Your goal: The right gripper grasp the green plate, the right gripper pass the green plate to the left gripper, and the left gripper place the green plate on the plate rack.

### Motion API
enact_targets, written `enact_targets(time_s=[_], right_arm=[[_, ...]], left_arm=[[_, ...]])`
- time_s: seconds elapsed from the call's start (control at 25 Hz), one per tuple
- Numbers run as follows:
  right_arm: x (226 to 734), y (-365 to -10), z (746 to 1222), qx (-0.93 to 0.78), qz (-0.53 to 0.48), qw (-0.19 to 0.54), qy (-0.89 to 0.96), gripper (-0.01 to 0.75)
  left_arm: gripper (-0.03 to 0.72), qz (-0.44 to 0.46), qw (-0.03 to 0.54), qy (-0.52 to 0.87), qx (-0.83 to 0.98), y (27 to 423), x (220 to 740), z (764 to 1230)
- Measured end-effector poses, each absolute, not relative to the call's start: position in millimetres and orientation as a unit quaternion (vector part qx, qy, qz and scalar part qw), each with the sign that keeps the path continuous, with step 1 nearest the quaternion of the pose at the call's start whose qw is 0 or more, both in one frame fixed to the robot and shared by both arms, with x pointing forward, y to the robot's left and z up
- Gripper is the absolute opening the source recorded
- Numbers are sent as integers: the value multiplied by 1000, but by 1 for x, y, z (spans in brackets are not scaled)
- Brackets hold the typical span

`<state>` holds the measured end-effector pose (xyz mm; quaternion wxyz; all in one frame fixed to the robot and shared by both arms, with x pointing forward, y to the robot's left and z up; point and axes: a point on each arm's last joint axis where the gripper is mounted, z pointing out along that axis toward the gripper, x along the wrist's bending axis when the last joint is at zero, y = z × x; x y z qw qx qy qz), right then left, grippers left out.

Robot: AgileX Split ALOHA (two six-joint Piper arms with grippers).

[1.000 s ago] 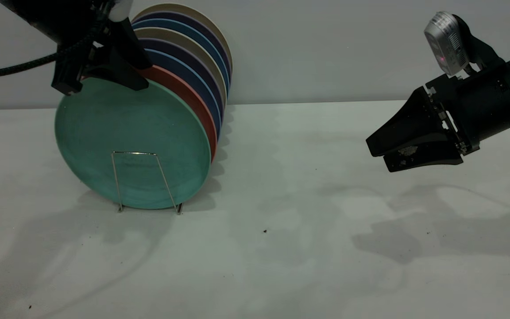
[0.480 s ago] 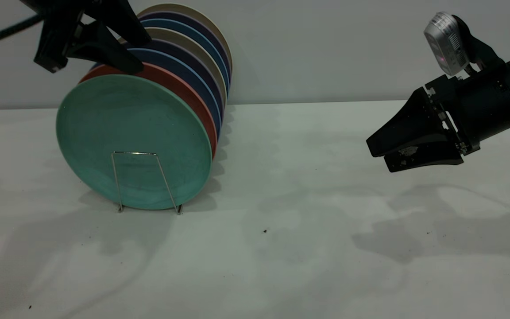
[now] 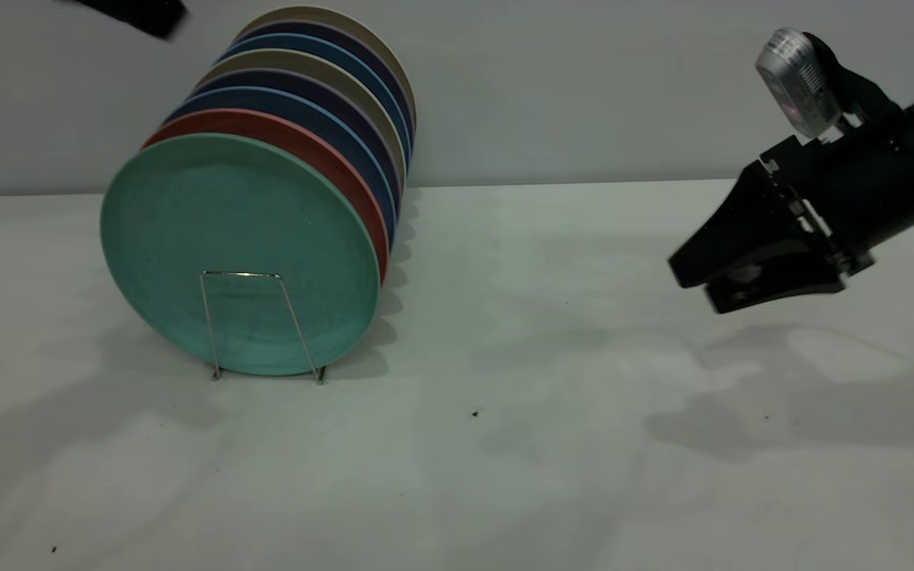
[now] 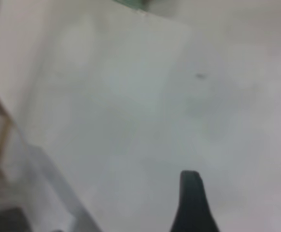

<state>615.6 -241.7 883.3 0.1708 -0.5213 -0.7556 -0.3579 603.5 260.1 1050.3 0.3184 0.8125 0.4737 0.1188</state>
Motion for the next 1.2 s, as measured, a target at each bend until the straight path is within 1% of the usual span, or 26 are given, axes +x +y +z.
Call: enact_targets(time_s=[0.12, 0.2, 0.28, 0.32, 0.4, 0.48, 0.64, 0.8, 0.92, 1.04, 1.2], right_arm=[[633, -251, 898, -539, -271, 142, -785, 554], [644, -257, 912, -546, -189, 104, -810, 554], [650, -256, 928, -560, -104, 74, -818, 554], [654, -254, 938, -565, -56, 47, -822, 554], [658, -249, 952, -583, -4, 2, -813, 554], [659, -244, 964, -588, 11, -34, -808, 554], [636, -244, 993, -602, 5, -51, -797, 554], [582, -252, 1039, -607, -18, -67, -792, 554], [531, -257, 1066, -601, -46, -72, -794, 554], [485, -262, 1092, -595, -86, -93, -794, 554], [426, -268, 1120, -586, -148, -134, -785, 554]], left_arm=[[540, 93, 277, 587, 755, 282, 593, 1057], [540, 92, 229, 628, 738, 292, 584, 1058], [540, 103, 173, 659, 724, 302, 577, 1058], [540, 110, 150, 669, 720, 306, 574, 1059], [540, 115, 121, 687, 707, 311, 568, 1062], [540, 105, 102, 693, 706, 313, 559, 1067], [540, 85, 85, 695, 709, 311, 526, 1083], [540, 99, 104, 695, 704, 308, 471, 1095], [540, 126, 146, 692, 696, 304, 423, 1101], [540, 177, 198, 679, 684, 302, 378, 1109], [540, 214, 236, 670, 671, 300, 327, 1107]])
